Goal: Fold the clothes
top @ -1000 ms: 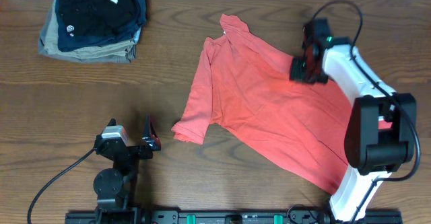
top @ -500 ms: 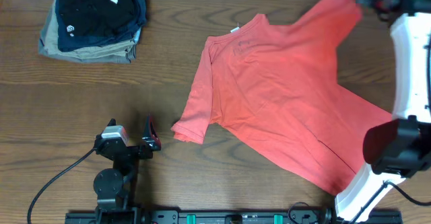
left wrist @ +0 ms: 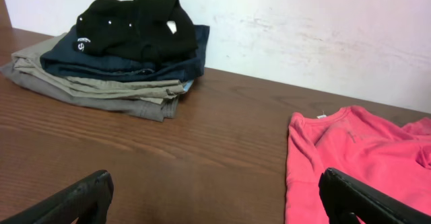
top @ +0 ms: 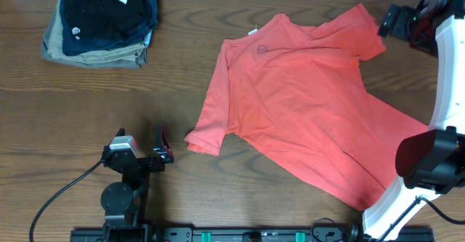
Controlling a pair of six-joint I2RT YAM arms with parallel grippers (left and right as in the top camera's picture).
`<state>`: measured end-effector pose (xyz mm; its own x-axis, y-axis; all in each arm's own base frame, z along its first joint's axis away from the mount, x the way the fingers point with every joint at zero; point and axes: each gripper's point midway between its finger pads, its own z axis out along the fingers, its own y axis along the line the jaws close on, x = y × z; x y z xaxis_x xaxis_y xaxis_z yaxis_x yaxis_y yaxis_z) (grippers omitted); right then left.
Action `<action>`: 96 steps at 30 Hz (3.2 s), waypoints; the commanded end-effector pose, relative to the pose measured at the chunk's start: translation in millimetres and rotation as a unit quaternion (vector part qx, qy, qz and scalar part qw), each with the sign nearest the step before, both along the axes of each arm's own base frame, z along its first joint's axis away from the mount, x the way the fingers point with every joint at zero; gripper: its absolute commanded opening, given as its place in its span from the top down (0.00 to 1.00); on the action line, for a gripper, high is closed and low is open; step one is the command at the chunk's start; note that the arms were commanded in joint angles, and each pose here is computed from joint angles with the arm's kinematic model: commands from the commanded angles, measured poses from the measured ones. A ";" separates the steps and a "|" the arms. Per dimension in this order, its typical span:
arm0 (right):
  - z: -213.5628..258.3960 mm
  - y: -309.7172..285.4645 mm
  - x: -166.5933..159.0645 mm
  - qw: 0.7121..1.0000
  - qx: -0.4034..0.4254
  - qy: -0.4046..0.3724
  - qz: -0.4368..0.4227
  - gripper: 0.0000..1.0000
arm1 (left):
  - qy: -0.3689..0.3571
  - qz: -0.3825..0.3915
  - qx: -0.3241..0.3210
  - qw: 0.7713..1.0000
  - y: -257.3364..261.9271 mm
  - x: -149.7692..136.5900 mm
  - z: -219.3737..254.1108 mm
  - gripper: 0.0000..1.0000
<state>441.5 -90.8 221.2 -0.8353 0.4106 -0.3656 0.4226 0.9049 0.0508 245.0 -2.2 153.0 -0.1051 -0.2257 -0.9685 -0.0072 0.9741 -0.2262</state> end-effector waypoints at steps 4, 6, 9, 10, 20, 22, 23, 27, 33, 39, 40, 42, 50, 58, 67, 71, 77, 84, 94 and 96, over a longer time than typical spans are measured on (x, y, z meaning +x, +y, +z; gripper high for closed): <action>-4.2 21.8 -37.9 0.996 0.061 0.065 -0.021 0.01 | 0.022 -0.008 0.002 1.000 -3.0 -0.8 -14.9 0.02; -6.4 -0.9 -58.9 0.991 0.009 0.102 -0.092 0.01 | 0.022 -0.008 0.002 1.000 -3.0 -0.8 -14.9 0.02; -3.2 -31.5 -94.3 0.969 -0.056 0.150 -0.189 0.01 | 0.022 -0.008 0.002 1.000 -3.0 -0.8 -15.0 0.02; -3.8 -35.9 -97.1 0.967 -0.058 0.153 -0.197 0.01 | 0.022 -0.008 0.002 1.000 -3.0 -0.8 -15.0 0.02; -19.5 -91.9 -145.3 0.935 0.006 0.183 -0.304 0.01 | 0.022 -0.008 0.002 1.000 -3.0 -0.8 -14.9 0.02; -26.8 -100.0 -167.6 0.919 0.022 0.200 -0.338 0.01 | 0.022 -0.008 0.002 1.000 -3.0 -0.8 -14.9 0.02; -28.6 -103.2 -176.8 0.912 0.023 0.204 -0.354 0.01 | 0.022 -0.008 0.002 1.000 -3.0 -0.8 -14.9 0.02; -37.8 -112.5 -211.3 0.899 0.027 0.188 -0.394 0.01 | 0.022 -0.008 0.002 1.000 -3.0 -0.8 -15.0 0.02; -63.2 -116.5 -240.5 0.888 0.046 0.134 -0.438 0.01 | 0.022 -0.008 0.002 1.000 -3.0 -0.8 -14.9 0.02; -115.6 -125.3 -246.4 0.870 0.100 0.103 -0.472 0.01 | 0.022 -0.008 0.002 1.000 -3.0 -0.8 -14.9 0.02; -125.3 -125.6 -244.5 0.867 0.114 0.097 -0.475 0.01 | 0.022 -0.008 0.002 1.000 -3.0 -0.8 -14.9 0.02; -141.2 -127.1 -245.3 0.860 0.134 0.095 -0.482 0.08 | 0.022 -0.008 0.002 1.000 -3.0 -0.8 -15.0 0.02; -178.9 -136.7 -255.2 0.845 0.140 0.127 -0.500 0.29 | 0.022 -0.008 0.002 1.000 -3.0 -0.8 -14.9 0.02; -203.0 -149.8 -273.1 0.826 0.092 0.174 -0.528 0.36 | 0.022 -0.008 0.002 1.000 -3.0 -0.8 -14.9 0.02; -232.1 -150.1 -272.8 0.821 0.100 0.199 -0.525 0.39 | 0.022 -0.008 0.002 1.000 -3.0 -0.8 -14.9 0.02; -239.0 -152.9 -270.3 0.822 0.100 0.197 -0.525 0.44 | 0.022 -0.008 0.002 1.000 -3.0 -0.8 -15.0 0.02; -240.6 -155.4 -267.7 0.823 0.098 0.190 -0.526 0.62 | 0.022 -0.008 0.002 1.000 -3.0 -0.8 -14.9 0.02; -244.3 -154.1 -268.1 0.824 0.099 0.188 -0.526 0.83 | 0.022 -0.008 0.002 1.000 -3.0 -0.8 -14.9 0.02; -244.9 -151.2 -263.7 0.824 0.113 0.181 -0.525 0.99 | 0.022 -0.008 0.002 1.000 -3.0 -0.8 -14.9 0.02; -243.4 -147.6 -258.5 0.824 0.131 0.173 -0.523 0.99 | 0.022 -0.008 0.002 1.000 -3.0 -0.8 -14.9 0.02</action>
<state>194.0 -251.0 -5.4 -0.0274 0.9992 -0.0282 0.9974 0.0255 -0.0668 245.0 -2.2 153.0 -0.1051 -0.2257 -0.9685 -0.0072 0.9741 -0.2262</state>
